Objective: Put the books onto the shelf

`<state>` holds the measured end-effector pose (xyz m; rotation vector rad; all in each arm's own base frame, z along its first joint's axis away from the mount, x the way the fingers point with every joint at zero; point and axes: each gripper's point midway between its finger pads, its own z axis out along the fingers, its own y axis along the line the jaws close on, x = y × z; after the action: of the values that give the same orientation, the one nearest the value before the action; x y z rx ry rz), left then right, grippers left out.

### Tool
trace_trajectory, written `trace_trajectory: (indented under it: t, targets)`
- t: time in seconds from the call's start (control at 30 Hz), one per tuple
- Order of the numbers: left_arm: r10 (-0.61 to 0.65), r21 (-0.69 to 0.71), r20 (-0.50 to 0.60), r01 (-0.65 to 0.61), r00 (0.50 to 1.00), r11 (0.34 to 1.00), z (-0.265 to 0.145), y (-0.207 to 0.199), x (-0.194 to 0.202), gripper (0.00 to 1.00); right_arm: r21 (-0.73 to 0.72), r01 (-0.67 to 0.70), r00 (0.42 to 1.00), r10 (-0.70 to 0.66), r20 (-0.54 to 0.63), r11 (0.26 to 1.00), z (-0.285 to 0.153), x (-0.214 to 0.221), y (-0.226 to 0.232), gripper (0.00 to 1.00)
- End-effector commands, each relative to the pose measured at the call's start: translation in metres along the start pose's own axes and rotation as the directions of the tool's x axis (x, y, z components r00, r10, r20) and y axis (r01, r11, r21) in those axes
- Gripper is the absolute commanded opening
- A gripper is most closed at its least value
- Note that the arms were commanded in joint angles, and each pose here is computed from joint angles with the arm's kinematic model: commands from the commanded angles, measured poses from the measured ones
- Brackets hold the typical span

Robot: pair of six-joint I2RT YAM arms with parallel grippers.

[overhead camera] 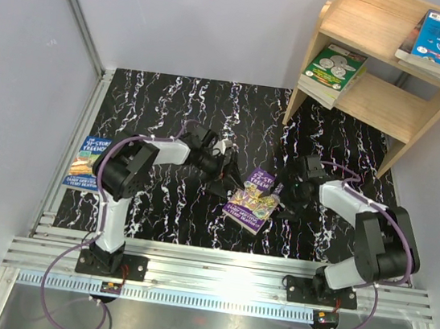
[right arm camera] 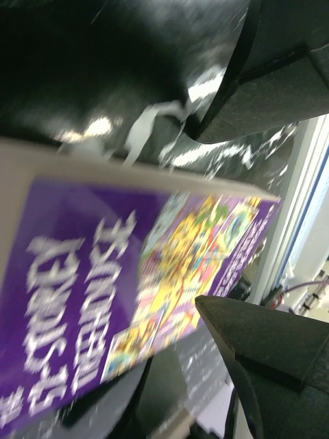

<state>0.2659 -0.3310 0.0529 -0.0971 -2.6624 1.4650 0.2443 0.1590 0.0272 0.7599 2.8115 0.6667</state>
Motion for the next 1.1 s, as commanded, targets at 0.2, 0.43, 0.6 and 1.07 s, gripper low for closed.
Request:
trace_trajectory:
  t: [0.2, 0.43, 0.6, 1.07]
  targets:
    - [-0.009, 0.059, -0.092, 0.015, 0.996, 0.998, 0.021, -0.004, 0.009, 0.99, -0.14, 0.035, 0.999, -0.031, 0.029, 0.99, 0.034, -0.023, 0.032, 0.63]
    - [0.007, 0.108, -0.108, 0.004, 0.994, 0.994, 0.024, -0.02, 0.011, 0.99, -0.221, 0.059, 0.998, -0.054, 0.026, 0.973, 0.026, -0.021, 0.05, 0.0]
    - [0.02, 0.12, -0.099, -0.008, 0.995, 0.993, 0.017, -0.025, 0.008, 0.99, -0.213, 0.086, 0.996, -0.075, 0.057, 0.973, 0.005, -0.019, 0.051, 0.0]
    - [-0.006, 0.234, 0.01, 0.004, 1.0, 0.972, -0.025, -0.033, -0.012, 0.99, -0.375, 0.092, 0.99, -0.044, 0.137, 0.923, -0.081, -0.016, 0.098, 0.0]
